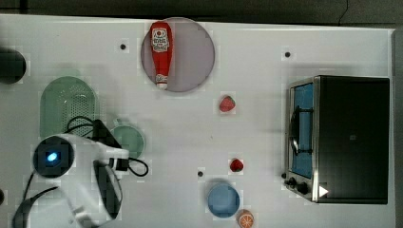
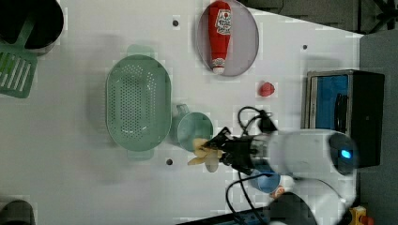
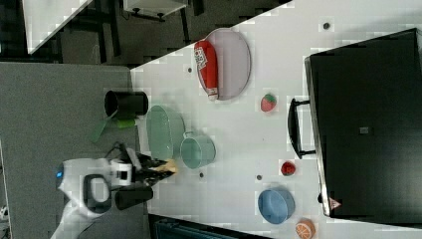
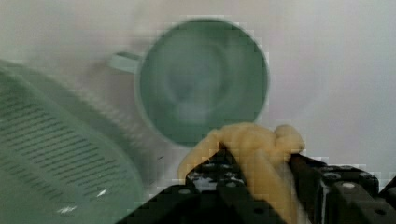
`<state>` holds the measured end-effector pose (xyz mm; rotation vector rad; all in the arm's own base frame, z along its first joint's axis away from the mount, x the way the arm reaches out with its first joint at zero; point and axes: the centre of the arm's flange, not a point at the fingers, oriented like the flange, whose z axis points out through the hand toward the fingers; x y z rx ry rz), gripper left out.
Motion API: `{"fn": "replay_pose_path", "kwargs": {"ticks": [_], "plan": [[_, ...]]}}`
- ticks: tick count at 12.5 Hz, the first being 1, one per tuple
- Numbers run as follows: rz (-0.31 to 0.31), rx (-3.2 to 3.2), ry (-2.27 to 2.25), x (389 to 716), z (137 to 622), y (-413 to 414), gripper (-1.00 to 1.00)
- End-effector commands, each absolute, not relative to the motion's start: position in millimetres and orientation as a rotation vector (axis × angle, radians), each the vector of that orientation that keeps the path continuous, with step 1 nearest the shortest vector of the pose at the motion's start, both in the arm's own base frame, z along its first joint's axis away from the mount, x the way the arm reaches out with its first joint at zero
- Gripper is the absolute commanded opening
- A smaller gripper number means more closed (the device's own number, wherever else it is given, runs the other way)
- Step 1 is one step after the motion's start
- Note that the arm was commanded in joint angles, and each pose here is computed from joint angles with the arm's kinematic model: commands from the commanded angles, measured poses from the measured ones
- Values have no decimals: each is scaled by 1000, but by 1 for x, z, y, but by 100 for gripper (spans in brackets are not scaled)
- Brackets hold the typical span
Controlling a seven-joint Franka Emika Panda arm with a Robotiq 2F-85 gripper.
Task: Pick Banana and place it in mug.
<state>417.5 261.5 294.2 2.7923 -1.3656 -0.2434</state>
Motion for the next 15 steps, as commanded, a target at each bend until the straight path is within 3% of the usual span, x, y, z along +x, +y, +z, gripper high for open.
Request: {"fn": "replay_pose_path", "kwargs": {"ticks": [1,2,5,8,13,15], "plan": [[-152,2787,-1533,448,291,248,-32],[-143,2795,-1528,451,279,246,-24],[-127,2812,-1532,456,261,245,40],[-100,2805,-1543,459,275,240,99],[39,2764,-1606,470,372,213,100],[35,2706,-1617,472,425,184,100]]}}
